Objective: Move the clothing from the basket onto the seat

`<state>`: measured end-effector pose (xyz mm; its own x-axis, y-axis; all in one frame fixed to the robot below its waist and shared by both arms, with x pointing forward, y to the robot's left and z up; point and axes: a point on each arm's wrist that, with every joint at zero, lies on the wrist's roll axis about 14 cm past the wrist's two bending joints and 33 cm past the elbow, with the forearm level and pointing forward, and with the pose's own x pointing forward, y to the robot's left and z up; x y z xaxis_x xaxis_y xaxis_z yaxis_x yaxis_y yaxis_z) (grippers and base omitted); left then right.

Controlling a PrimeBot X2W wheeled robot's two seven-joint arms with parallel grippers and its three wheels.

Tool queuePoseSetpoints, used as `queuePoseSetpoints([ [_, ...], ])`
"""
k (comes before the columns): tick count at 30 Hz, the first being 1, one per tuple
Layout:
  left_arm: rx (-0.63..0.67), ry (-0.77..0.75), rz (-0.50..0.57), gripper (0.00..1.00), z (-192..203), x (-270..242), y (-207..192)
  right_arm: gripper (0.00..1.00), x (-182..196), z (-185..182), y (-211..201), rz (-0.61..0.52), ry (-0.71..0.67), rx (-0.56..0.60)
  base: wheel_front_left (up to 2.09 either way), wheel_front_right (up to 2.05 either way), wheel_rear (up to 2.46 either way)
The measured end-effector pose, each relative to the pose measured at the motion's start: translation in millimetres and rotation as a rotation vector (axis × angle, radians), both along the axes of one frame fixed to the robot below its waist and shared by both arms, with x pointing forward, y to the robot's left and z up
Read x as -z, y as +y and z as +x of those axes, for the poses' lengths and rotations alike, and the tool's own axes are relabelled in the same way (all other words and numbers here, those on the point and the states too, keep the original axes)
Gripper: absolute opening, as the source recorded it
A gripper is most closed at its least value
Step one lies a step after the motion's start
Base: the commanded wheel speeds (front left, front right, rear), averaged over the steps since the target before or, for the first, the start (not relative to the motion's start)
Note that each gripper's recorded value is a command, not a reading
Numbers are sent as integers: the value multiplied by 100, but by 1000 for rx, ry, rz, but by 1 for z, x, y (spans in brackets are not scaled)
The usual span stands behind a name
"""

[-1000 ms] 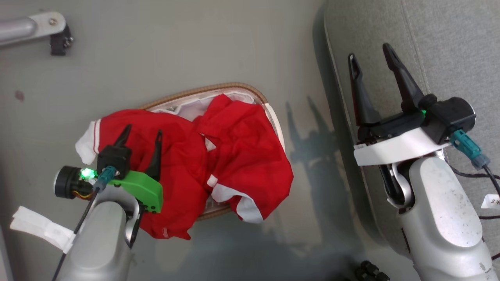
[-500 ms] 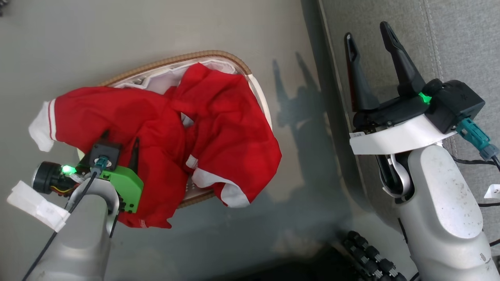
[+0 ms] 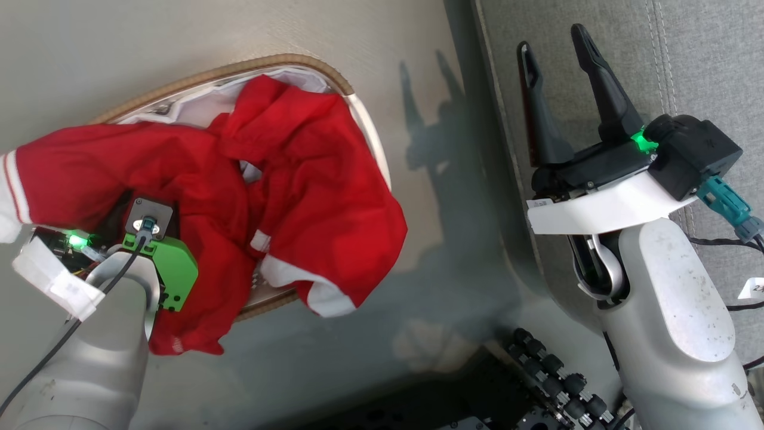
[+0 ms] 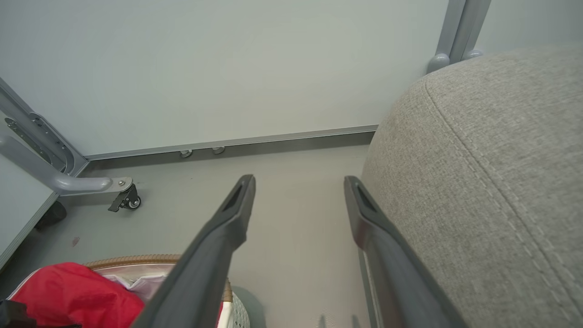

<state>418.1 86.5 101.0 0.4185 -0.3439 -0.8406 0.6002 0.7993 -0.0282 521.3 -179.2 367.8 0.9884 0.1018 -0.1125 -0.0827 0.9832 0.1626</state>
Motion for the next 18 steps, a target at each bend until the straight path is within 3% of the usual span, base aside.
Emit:
queuePoseSetpoints([
  [3,23,22,8,100,-2,6,-3,100,3,-1,-2,2,9,5,0,0,0],
  [4,28,29,12,92,-3,7,-3,100,4,-1,-3,3,11,6,0,0,0],
  [6,35,35,12,21,-2,9,-5,100,4,-2,-3,4,13,7,0,0,0],
  [7,37,39,12,0,-3,10,-6,100,4,-2,-3,4,13,8,0,0,0],
  [18,24,27,-9,0,-6,-11,-15,100,-15,-5,-5,0,-12,13,0,0,0],
])
